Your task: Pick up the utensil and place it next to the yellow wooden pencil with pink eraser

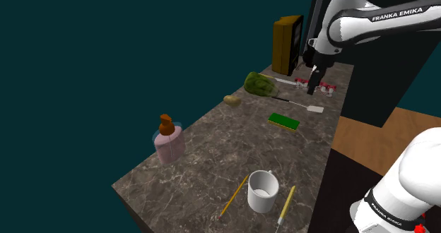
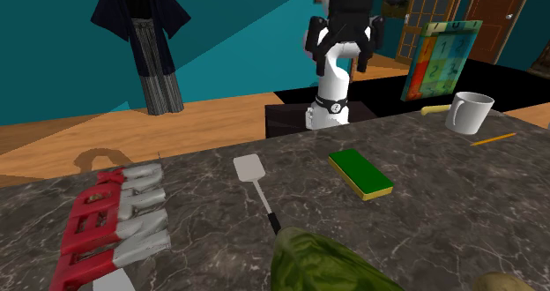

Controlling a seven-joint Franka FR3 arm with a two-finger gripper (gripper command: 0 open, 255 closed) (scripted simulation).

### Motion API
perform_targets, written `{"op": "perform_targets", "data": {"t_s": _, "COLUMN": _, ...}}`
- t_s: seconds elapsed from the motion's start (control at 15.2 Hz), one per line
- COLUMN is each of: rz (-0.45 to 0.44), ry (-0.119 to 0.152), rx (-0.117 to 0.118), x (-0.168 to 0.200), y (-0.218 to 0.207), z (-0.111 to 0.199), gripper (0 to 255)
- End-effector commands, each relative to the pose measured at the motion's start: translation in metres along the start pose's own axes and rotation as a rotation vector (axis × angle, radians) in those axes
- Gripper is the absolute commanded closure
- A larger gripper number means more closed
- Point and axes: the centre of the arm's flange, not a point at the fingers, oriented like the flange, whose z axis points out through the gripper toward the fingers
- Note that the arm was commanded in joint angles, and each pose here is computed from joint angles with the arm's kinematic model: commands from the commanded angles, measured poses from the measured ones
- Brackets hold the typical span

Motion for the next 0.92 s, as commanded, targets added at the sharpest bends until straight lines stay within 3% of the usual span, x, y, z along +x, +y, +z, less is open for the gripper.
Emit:
{"op": "perform_targets", "data": {"t_s": 0.0, "rz": -0.007, "ry": 0.006, "rx": 0.0, "x": 0.008, "y": 0.019, "z": 0.015, "gripper": 0}}
{"op": "perform_targets", "data": {"t_s": 0.86, "rz": -0.048, "ry": 0.028, "rx": 0.009, "x": 0.062, "y": 0.144, "z": 0.12, "gripper": 0}}
